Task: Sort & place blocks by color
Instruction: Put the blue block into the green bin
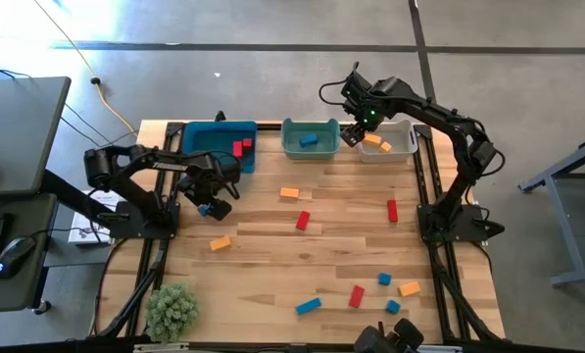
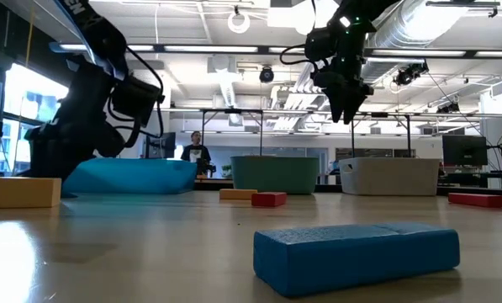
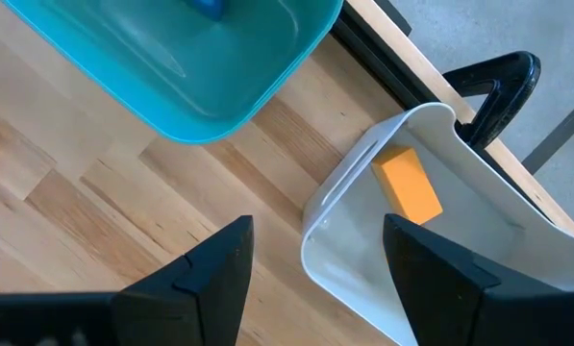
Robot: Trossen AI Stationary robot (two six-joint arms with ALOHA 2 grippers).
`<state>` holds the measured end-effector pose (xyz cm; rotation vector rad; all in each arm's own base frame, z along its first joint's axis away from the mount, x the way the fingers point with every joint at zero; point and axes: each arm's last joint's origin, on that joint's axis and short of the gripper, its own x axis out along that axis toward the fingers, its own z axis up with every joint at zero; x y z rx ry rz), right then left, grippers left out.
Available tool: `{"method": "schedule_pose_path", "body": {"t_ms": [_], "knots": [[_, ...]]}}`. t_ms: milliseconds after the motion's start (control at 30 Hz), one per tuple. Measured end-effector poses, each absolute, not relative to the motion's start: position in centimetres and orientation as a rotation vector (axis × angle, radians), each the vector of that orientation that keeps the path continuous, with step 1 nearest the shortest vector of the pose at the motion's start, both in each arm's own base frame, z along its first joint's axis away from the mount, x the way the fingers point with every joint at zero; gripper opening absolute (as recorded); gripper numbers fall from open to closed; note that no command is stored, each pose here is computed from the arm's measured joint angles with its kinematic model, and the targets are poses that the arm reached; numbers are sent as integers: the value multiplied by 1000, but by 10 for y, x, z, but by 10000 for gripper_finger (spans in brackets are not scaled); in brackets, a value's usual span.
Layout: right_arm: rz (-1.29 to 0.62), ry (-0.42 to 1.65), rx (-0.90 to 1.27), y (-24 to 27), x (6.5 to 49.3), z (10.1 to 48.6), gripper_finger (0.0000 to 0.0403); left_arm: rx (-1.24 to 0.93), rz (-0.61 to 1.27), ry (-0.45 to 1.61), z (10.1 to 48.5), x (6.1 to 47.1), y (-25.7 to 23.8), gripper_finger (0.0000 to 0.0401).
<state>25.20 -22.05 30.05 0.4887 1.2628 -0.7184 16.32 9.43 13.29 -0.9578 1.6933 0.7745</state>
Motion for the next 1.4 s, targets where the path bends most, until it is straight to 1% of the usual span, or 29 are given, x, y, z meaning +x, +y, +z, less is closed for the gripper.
{"method": "schedule_pose_path", "body": {"t_ms": [133,233,333,467,533,667,767,900,1167,1400], "knots": [[-718,1263,489,-220,252,300,220,-960,777,1716,128,164,95,237],[-719,1262,489,-220,252,300,220,-961,774,1714,126,166,96,221],[-719,1261,488,-221,252,301,220,-960,770,1706,126,166,96,187],[-719,1260,488,-221,252,301,220,-962,750,1703,126,167,96,126],[-719,1259,488,-221,252,301,220,-954,728,1707,127,167,96,103],[-720,1254,486,-221,253,301,220,-938,700,1706,128,169,97,103],[-721,1245,483,-222,253,301,220,-933,674,1669,131,174,100,103],[-722,1238,481,-222,254,301,220,-986,609,1624,139,183,103,103],[-723,1234,480,-222,254,301,220,-968,459,1422,173,217,120,103],[-736,1228,497,-222,254,301,220,-863,418,1161,211,245,145,103]]}}
